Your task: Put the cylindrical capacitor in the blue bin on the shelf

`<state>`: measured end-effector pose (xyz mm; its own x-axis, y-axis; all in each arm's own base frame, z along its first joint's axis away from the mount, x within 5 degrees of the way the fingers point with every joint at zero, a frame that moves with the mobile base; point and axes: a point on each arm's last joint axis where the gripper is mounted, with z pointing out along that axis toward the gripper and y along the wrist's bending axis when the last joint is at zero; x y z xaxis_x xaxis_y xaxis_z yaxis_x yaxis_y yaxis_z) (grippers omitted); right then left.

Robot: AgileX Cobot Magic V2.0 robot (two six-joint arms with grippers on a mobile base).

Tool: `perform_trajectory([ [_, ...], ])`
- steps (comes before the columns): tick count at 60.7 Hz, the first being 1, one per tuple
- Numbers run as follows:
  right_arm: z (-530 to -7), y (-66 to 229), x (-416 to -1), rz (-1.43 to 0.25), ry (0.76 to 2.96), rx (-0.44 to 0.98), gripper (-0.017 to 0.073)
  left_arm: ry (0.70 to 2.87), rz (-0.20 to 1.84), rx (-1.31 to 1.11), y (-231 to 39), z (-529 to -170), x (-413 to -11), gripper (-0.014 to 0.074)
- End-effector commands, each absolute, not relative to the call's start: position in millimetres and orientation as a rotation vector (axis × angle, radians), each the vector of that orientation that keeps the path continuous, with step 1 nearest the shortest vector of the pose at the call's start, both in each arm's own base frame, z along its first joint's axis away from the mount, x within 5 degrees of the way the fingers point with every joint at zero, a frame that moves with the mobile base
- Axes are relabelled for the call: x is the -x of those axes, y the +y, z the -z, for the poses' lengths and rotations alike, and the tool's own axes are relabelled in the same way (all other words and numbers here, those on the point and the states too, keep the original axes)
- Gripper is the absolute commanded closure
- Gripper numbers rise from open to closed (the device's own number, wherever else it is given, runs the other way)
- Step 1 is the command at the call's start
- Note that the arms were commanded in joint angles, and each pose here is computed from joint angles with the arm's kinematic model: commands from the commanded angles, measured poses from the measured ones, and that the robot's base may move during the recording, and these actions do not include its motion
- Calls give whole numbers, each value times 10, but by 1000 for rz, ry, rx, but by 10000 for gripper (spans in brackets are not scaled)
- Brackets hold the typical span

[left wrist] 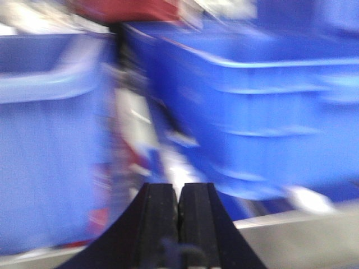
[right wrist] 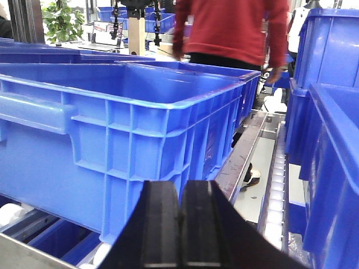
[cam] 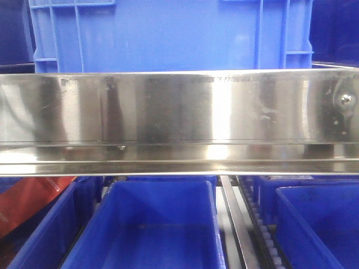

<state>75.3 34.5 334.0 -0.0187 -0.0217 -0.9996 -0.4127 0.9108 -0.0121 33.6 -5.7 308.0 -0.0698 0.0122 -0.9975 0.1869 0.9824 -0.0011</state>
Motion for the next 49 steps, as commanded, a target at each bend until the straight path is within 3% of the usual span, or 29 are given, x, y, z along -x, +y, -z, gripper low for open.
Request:
perform_trajectory([
  [1, -3358, 333, -747, -312, 1542, 339, 722, 1572, 126, -94, -53, -2898, -340, 704],
  [24, -3361, 331, -743, -312, 1539, 338, 722, 1590, 98, -60, -57, -2055, -558, 704],
  [49, -3361, 331, -743, -312, 1539, 338, 722, 1545, 98, -57, -56, -2076, -562, 704],
])
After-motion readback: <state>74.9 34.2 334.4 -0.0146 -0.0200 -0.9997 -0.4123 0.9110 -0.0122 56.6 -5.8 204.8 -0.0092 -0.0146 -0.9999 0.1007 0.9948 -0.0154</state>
